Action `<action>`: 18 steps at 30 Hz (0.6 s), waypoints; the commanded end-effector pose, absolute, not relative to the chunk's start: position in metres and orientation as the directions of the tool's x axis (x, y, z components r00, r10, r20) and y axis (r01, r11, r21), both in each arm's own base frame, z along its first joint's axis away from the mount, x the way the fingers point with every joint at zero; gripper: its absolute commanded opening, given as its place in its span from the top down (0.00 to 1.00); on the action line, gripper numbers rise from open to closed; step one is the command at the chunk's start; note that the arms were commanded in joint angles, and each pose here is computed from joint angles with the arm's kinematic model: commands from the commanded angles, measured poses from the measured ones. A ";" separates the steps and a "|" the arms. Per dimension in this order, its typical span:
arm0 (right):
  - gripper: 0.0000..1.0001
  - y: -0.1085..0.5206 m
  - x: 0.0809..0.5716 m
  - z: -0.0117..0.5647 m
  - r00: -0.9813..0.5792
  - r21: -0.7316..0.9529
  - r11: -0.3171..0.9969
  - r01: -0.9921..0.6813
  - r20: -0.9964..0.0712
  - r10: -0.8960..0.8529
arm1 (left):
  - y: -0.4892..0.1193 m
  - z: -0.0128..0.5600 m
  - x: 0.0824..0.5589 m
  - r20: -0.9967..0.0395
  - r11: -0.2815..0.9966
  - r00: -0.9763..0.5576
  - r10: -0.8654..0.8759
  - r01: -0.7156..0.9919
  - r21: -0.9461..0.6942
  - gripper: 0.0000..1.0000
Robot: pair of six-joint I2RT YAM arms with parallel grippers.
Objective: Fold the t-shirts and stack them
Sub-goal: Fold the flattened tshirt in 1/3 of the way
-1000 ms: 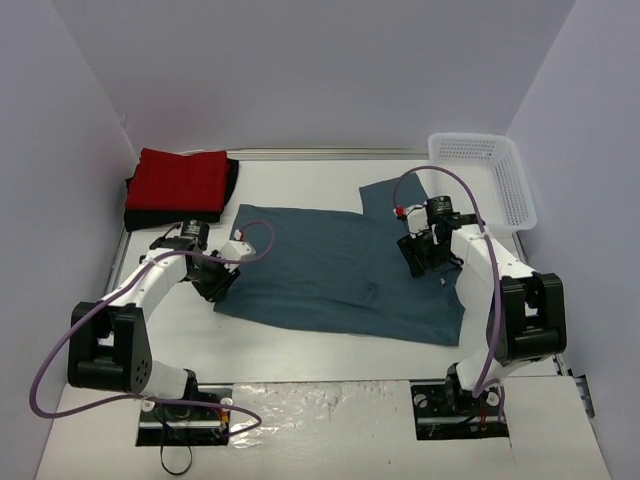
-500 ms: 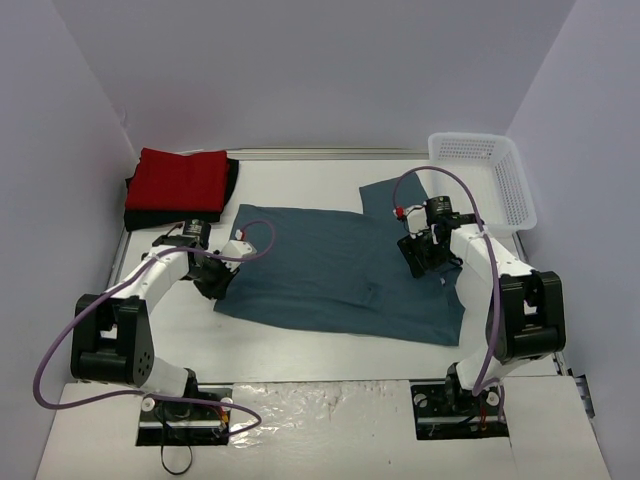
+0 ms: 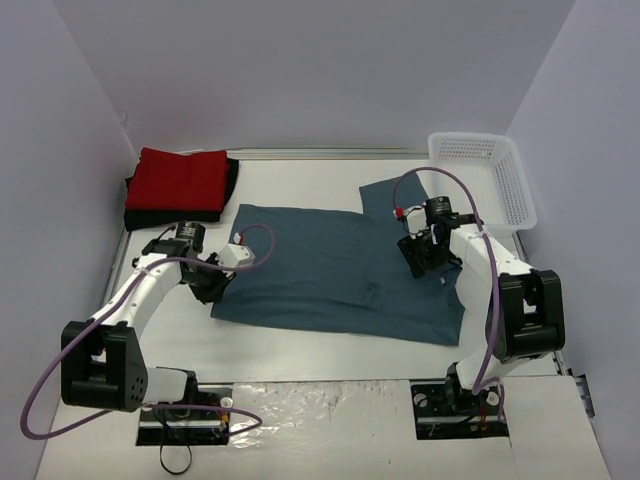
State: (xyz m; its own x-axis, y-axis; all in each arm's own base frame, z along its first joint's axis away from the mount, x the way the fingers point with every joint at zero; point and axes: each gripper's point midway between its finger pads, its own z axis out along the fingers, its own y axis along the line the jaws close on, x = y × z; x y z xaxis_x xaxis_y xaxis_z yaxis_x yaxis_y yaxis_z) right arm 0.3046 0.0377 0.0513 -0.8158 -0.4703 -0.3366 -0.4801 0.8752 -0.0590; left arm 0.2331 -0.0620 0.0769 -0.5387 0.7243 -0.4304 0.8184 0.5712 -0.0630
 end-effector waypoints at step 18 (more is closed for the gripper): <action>0.46 0.034 0.298 0.043 -0.831 -0.069 0.876 -0.477 -0.291 -0.475 | -0.048 0.061 0.206 -0.355 0.541 -0.527 0.773 0.838 -0.066 0.98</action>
State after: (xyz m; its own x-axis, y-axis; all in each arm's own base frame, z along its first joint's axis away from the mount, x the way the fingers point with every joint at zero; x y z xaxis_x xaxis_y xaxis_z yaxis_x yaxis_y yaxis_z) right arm 0.3044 0.0362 0.0500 -0.8176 -0.4714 -0.3307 -0.4781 0.8758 -0.0663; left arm 0.2061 -0.0517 0.0618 -0.5266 0.7695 -0.3613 0.8403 0.5355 -0.0844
